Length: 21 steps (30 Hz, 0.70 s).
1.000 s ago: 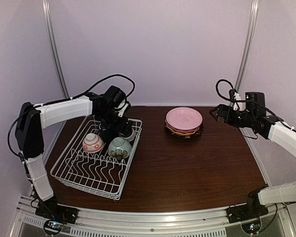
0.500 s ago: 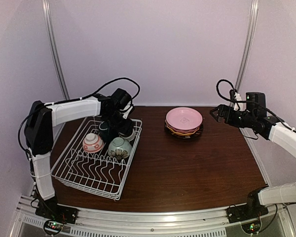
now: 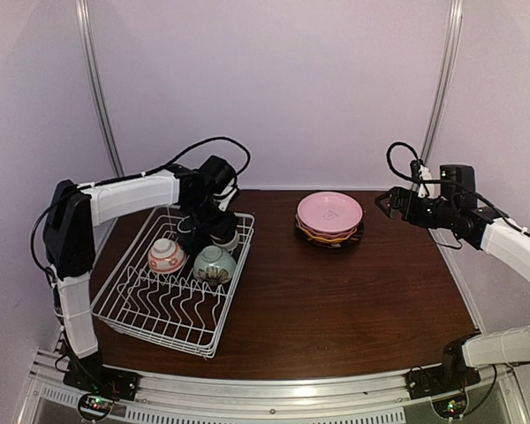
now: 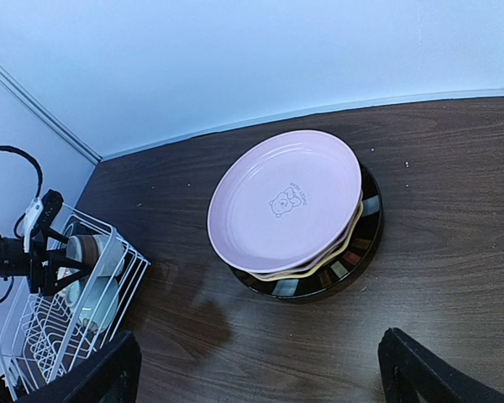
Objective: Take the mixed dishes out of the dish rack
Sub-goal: Grab the cup from the dish rack, then pass from the left arm to the right
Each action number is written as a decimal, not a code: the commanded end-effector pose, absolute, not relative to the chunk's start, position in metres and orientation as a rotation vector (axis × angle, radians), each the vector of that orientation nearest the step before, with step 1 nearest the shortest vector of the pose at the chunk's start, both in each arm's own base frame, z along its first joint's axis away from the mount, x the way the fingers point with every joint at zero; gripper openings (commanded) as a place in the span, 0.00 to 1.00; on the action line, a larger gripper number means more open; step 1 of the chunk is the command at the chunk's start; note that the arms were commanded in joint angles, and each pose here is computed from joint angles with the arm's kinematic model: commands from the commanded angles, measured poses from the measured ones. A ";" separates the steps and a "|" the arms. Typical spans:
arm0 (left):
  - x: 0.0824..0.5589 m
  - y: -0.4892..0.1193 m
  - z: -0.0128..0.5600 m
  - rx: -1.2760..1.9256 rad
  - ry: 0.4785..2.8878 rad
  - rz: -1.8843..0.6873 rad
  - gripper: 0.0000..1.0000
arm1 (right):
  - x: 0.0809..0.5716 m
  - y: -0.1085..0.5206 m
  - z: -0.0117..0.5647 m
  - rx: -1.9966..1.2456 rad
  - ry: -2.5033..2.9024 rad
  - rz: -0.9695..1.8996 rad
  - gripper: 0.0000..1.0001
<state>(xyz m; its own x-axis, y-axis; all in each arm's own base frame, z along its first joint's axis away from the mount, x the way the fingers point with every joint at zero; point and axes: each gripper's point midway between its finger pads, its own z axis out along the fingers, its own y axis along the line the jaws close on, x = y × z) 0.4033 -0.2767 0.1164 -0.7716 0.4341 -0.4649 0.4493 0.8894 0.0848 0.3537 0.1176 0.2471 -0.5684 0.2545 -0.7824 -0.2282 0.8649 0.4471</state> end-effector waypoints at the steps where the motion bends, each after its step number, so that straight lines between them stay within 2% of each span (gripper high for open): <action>1: 0.403 -0.277 0.172 0.617 2.470 -0.093 0.46 | 0.355 0.128 0.257 -0.035 2.070 0.685 1.00; 10: 0.380 -0.277 0.259 0.609 2.308 -0.274 0.45 | 0.356 0.162 0.293 -0.132 1.986 0.901 1.00; 15: 0.355 -0.294 0.315 0.653 2.138 -0.519 0.45 | 0.347 0.196 0.316 -0.218 1.928 1.046 0.97; 21: 0.313 -0.312 0.378 0.721 1.835 -0.843 0.44 | 0.320 0.255 0.353 -0.373 1.827 1.233 0.89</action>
